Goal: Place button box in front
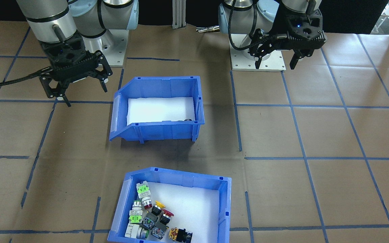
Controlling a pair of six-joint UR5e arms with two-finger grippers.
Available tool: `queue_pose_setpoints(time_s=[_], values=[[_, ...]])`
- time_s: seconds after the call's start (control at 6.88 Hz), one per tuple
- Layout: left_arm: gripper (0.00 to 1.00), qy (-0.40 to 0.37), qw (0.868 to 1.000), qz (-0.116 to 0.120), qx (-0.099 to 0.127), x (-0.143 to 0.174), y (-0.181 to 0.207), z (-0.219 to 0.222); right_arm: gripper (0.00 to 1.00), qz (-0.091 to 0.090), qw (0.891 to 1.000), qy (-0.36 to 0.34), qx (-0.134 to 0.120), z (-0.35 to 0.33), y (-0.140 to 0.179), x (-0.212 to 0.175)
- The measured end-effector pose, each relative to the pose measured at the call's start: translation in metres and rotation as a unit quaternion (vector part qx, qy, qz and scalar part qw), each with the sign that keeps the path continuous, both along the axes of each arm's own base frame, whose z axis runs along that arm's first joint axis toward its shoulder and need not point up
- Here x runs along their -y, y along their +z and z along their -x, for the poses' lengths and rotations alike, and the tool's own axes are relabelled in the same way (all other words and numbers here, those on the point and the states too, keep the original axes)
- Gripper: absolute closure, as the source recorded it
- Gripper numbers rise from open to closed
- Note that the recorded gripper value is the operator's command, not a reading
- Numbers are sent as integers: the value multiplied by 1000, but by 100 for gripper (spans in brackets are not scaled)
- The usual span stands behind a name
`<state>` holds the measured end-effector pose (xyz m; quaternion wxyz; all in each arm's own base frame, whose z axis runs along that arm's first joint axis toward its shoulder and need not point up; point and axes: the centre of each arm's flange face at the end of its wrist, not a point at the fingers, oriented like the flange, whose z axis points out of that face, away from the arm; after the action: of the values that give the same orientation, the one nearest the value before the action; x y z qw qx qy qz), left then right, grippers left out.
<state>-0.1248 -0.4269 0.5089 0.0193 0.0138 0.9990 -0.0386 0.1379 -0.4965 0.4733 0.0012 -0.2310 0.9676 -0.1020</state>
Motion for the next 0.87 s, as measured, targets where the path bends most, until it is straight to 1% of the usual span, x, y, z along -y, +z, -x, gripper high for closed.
queue_pose_setpoints(time_s=[0.15,0.29,0.44,0.58,0.73,0.87], values=[[0,-1,1000,5,0,1,1,0,0,-7,997,-77,13,7,8,24],[0,-1,1000,7,1,1,1,0,0,-25,990,-141,22,11,13,38],[0,0,1000,7,1,-2,3,0,0,-40,981,-187,27,13,13,44],[0,0,1000,1,2,-8,5,0,0,-54,974,-217,28,13,8,44],[0,-1,1000,-6,1,-11,5,0,0,-66,969,-237,23,14,1,41],[0,-1,1000,-10,1,-13,4,1,0,-71,967,-246,11,16,-5,38]])
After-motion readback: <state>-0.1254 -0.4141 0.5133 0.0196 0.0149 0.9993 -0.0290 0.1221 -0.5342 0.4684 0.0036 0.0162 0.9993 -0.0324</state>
